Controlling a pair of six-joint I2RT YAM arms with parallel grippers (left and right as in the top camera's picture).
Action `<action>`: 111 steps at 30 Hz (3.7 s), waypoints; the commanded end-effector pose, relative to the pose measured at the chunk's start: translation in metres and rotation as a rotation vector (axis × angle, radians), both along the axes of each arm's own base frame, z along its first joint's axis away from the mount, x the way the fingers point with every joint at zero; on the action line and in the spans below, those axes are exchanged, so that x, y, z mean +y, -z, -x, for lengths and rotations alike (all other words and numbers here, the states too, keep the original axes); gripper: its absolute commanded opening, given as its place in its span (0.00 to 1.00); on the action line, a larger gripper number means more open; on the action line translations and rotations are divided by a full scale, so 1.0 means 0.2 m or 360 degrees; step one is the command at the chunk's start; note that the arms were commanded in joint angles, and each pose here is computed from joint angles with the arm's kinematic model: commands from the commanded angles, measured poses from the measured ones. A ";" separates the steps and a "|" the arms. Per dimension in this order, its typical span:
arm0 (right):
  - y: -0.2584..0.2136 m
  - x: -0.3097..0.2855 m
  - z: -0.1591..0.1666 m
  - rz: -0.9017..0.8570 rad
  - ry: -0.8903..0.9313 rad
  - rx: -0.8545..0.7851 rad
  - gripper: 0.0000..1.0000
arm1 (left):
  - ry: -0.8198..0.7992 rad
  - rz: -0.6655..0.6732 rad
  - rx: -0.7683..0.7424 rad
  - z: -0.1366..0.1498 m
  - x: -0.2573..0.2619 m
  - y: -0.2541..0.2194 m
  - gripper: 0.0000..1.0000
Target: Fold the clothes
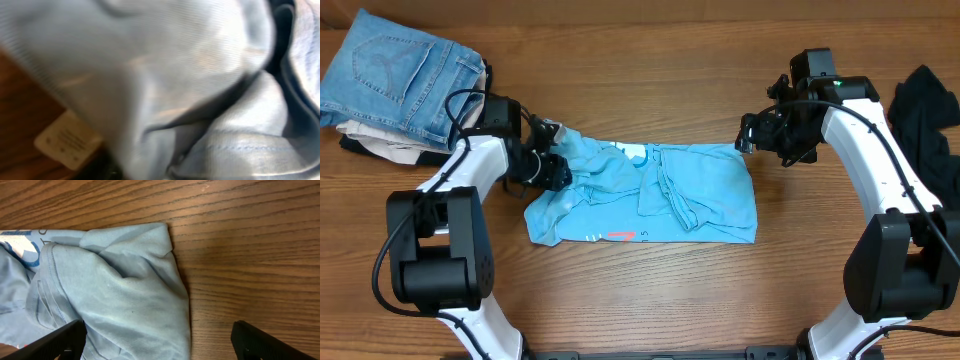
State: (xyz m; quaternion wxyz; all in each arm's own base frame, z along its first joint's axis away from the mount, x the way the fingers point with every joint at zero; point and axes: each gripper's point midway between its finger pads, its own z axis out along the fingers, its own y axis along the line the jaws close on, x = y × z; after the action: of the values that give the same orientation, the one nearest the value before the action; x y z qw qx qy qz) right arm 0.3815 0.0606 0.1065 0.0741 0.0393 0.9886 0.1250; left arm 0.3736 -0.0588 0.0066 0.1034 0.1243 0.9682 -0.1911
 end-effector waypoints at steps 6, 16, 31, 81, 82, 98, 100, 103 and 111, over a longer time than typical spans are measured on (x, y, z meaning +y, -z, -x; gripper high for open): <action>-0.02 0.02 0.00 -0.0023 -0.0019 0.0010 0.95 | -0.0145 0.0224 0.0159 0.06 -0.08 0.00 0.04; -0.07 0.23 0.03 -0.0330 -0.0121 0.0015 0.34 | -0.0443 -0.0130 -0.0021 0.02 0.32 -0.42 0.04; 0.18 0.62 0.22 -0.0767 -0.0379 0.0063 0.04 | -0.0455 -0.0152 -0.0162 -0.10 0.32 -0.88 0.04; -0.68 0.12 -0.32 -0.0860 -0.0101 -0.0563 0.05 | 0.0263 0.0202 -0.0272 -0.13 -1.07 -0.92 1.00; -0.67 0.12 -0.31 -0.0857 -0.0093 -0.0541 0.06 | 0.0192 0.0175 -0.0342 -0.19 -0.98 -1.03 1.00; -0.22 0.96 0.19 -0.0144 -0.0337 -0.0135 0.56 | -0.0715 -0.0205 -0.0436 -0.44 0.16 -1.32 1.00; -0.19 1.04 0.17 -0.0050 -0.0233 -0.0240 0.56 | -0.0722 -0.0214 -0.0437 -0.45 0.17 -1.32 1.00; -0.13 1.15 0.16 0.0057 -0.0121 -0.0343 0.56 | -0.0716 -0.0251 -0.0433 -0.44 0.18 -1.31 1.00; 0.16 1.23 0.24 0.0164 -0.0183 -0.0159 0.54 | -0.0722 -0.0346 -0.0396 -0.40 0.23 -1.29 1.00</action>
State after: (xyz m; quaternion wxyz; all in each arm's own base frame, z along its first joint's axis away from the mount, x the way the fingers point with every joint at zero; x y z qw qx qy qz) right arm 0.3325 0.3114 0.0822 0.1214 -0.0405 0.9875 0.0918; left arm 0.4553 -0.0227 0.2608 0.2427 -0.0592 0.9663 -0.0620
